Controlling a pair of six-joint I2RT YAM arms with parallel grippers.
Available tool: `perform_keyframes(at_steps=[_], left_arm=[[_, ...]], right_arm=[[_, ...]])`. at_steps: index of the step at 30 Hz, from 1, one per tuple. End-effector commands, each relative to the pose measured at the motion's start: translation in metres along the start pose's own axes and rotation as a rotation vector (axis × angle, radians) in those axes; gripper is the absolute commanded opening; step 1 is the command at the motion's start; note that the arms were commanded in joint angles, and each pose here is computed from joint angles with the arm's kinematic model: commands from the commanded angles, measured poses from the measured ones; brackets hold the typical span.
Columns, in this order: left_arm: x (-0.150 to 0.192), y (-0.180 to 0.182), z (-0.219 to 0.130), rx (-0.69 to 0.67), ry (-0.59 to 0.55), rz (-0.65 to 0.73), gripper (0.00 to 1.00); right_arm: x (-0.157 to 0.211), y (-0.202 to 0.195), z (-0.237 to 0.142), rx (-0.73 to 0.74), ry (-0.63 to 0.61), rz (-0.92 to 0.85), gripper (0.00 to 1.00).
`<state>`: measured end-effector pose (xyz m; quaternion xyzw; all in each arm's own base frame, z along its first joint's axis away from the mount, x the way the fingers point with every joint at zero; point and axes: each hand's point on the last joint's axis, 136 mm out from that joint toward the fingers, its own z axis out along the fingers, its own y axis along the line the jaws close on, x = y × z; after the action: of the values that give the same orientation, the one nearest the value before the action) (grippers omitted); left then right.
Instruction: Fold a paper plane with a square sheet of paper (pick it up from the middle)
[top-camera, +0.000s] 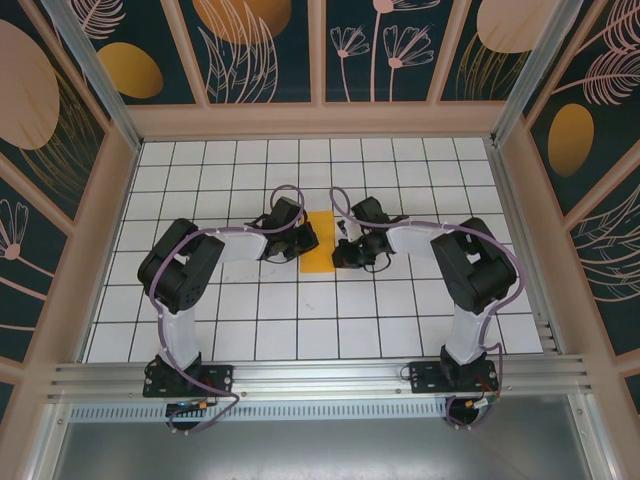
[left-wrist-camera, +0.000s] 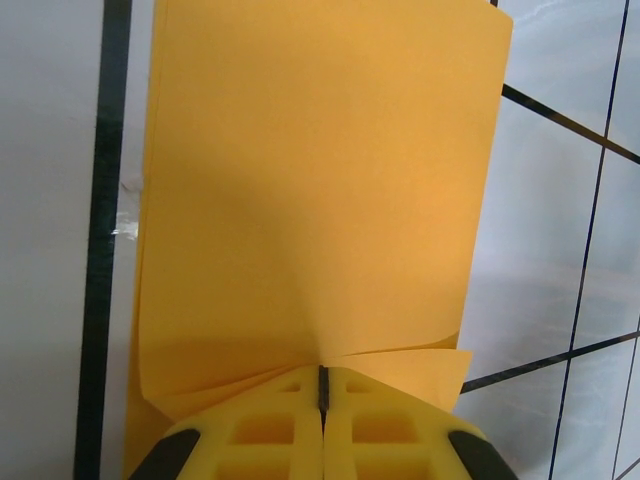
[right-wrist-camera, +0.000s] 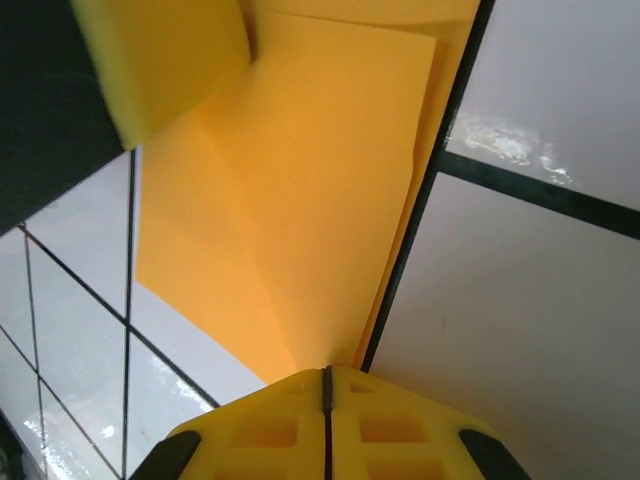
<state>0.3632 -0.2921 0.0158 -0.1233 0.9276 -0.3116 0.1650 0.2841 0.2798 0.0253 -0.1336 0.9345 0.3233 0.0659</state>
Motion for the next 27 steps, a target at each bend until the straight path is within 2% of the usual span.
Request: perform_keyframes(at_steps=[1,6,14,27], left_arm=[[0.007,0.021,0.008,-0.069,0.014,-0.013,0.06],[0.01,0.025,0.009,-0.07,0.019,-0.025,0.06],[0.016,0.031,0.009,-0.082,0.026,-0.052,0.06],[0.019,0.041,0.011,-0.117,0.034,-0.056,0.06]], right_arm=[[-0.013,0.023,-0.016,-0.062,-0.029,-0.004,0.06],[-0.024,0.029,-0.013,-0.083,-0.037,-0.016,0.07],[-0.026,0.032,0.011,-0.081,0.017,-0.035,0.07],[-0.006,0.002,0.03,-0.004,0.079,0.018,0.06]])
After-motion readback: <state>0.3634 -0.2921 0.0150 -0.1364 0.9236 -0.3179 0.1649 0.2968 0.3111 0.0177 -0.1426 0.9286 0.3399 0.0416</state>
